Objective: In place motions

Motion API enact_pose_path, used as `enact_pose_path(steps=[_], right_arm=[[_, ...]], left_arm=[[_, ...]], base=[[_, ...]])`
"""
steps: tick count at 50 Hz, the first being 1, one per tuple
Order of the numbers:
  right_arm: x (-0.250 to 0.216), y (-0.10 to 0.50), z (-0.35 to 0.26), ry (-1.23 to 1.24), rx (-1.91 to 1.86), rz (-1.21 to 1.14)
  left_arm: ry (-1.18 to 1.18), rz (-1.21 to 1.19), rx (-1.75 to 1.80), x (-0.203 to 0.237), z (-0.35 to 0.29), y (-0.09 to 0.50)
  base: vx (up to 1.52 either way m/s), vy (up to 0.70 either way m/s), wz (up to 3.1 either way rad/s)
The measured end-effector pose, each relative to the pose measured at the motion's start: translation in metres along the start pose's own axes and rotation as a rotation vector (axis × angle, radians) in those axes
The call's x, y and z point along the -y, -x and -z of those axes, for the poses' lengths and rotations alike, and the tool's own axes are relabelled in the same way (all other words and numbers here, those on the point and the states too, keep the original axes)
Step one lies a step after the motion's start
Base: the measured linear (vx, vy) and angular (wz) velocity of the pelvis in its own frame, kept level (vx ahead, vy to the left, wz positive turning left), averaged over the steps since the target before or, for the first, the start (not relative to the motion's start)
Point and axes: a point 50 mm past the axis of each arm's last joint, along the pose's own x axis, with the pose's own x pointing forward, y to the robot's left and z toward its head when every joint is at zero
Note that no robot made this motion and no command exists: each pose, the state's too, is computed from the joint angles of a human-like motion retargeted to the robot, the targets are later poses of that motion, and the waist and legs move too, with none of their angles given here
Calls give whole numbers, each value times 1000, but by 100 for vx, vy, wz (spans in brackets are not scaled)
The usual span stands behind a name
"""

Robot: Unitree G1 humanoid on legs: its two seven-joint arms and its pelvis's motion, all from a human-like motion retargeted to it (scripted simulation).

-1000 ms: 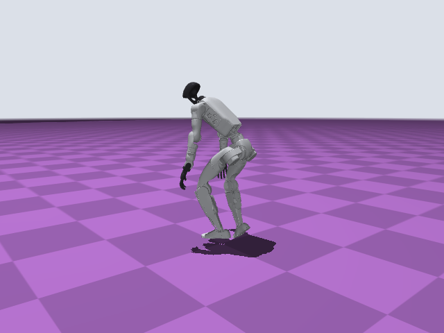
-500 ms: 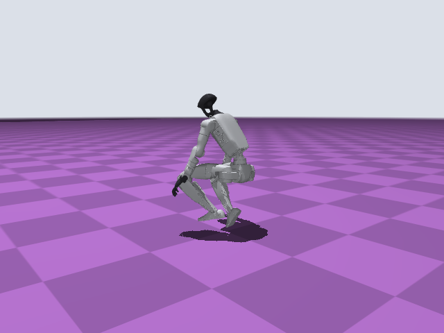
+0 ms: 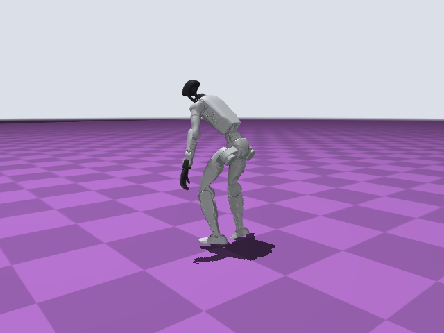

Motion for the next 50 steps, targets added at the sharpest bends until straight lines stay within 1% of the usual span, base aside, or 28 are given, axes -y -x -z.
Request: enact_pose_path(steps=[3, 5, 10, 13, 16, 21, 25, 28, 35, 42, 46, 50], right_arm=[[-50, 9, 55, -110, -151, -131], [-82, 23, 91, -166, -279, -205], [-140, 76, 173, -194, -586, -332], [-163, 116, 216, -182, -741, -413], [-182, 149, 241, -236, -852, -493], [-194, 165, 247, -432, -929, -550], [-189, 153, 239, -522, -900, -515], [-182, 134, 226, -535, -831, -466], [-153, 81, 176, -477, -568, -328], [-134, 53, 135, -373, -382, -269], [-131, 49, 127, -302, -331, -273], [-135, 54, 135, -242, -344, -292]], left_arm=[[42, 167, -90, 72, 14, 15], [136, 253, -151, 121, 19, 33], [520, 493, -389, 235, 21, 106], [650, 666, -530, 286, 22, 160], [669, 770, -609, 314, 26, 201], [650, 833, -654, 328, 32, 228], [676, 884, -648, 329, 32, 229], [694, 873, -587, 323, 29, 216], [779, 768, -481, 298, 16, 174], [825, 702, -346, 272, 1, 140], [815, 688, -304, 267, -3, 135], [794, 713, -304, 273, -1, 141]], base=[[17, 4, 38], [23, 5, 34], [38, 12, 46], [51, 14, 19], [46, 7, -10], [17, 2, 52], [12, 4, -21], [14, 3, -3], [7, 3, 3], [4, 1, 2], [6, 2, 8], [5, 1, 4]])
